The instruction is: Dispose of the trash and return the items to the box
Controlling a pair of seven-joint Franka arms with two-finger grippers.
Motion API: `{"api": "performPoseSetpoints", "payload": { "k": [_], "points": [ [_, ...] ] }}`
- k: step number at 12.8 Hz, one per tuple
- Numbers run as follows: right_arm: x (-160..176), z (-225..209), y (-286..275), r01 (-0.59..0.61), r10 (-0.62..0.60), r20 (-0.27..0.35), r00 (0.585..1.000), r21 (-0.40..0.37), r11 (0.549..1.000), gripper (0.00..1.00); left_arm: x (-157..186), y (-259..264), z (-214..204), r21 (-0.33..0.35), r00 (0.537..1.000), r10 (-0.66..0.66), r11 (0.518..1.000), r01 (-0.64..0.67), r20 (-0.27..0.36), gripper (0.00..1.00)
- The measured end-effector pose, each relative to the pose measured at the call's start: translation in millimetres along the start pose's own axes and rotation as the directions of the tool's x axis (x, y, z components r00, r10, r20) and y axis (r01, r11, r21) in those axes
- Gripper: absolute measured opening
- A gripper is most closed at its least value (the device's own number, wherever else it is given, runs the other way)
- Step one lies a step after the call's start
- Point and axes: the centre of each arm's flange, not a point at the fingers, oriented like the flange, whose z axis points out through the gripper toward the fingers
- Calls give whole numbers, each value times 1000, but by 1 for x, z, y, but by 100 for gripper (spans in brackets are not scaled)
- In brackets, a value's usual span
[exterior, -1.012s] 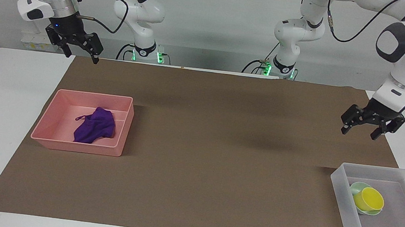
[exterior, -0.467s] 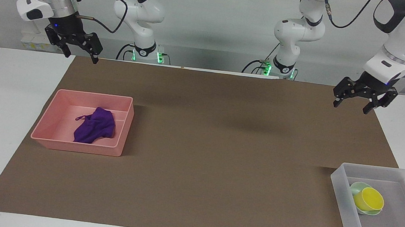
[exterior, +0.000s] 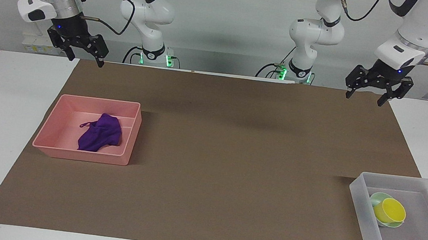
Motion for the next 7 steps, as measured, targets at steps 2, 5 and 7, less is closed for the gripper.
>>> {"api": "performPoseSetpoints", "payload": {
  "k": [2, 5, 7],
  "points": [
    [0, 0, 0, 0, 0, 0, 1000, 0, 1000, 100, -3, -2, 6, -2, 1000, -5, 1000, 5, 14, 100],
    [0, 0, 0, 0, 0, 0, 1000, 0, 1000, 100, -8, -3, 13, -6, 1000, -8, 1000, 8, 30, 100],
    [0, 0, 0, 0, 0, 0, 1000, 0, 1000, 100, -11, -4, 13, -6, 999, -9, 1000, 10, 32, 100]
  ]
}}
